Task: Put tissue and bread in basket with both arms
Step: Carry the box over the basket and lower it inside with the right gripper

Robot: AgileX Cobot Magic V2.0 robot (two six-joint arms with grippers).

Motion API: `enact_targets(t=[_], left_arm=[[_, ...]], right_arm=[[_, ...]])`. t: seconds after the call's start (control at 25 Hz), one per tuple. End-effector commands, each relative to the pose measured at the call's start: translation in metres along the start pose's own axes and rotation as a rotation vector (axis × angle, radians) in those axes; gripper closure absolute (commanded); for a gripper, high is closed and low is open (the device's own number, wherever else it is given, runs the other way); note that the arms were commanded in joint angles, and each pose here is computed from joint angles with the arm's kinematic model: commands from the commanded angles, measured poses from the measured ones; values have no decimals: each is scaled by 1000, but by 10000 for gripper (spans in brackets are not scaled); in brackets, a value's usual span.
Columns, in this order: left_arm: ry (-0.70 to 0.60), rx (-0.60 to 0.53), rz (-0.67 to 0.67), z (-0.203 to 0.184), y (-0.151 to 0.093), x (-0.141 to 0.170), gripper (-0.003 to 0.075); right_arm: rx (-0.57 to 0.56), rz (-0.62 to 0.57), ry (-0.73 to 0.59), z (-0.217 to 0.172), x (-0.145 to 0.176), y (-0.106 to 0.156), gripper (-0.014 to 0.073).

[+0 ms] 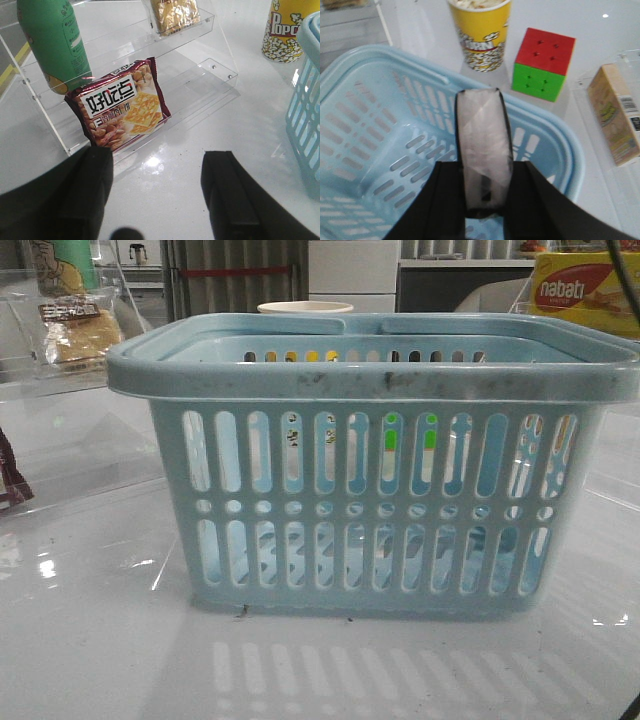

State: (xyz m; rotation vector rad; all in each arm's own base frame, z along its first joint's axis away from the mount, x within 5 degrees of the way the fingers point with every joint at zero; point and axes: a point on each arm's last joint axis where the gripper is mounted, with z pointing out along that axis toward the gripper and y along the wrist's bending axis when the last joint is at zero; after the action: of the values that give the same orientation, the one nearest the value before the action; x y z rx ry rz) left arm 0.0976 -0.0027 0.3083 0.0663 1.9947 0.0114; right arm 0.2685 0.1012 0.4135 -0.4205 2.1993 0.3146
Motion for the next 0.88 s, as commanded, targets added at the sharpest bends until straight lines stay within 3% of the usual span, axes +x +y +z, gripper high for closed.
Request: enact_targets(t=[0.0,0.32,0.68,0.84], left_arm=[[-99,0,-6,-3,0,-15,265],[-99,0,-6,-3,0,-15,265],[-99,0,-6,-3,0,-15,265],[-99,0,-6,-3,0,-15,265]], right_arm=[[-28,-23,-88,-14,-13,11,360],[-36,-73,4,8,-6,11,349],[-33,-77,79,36,-1,8,109],[-32,-73,115,53,3,6,83]])
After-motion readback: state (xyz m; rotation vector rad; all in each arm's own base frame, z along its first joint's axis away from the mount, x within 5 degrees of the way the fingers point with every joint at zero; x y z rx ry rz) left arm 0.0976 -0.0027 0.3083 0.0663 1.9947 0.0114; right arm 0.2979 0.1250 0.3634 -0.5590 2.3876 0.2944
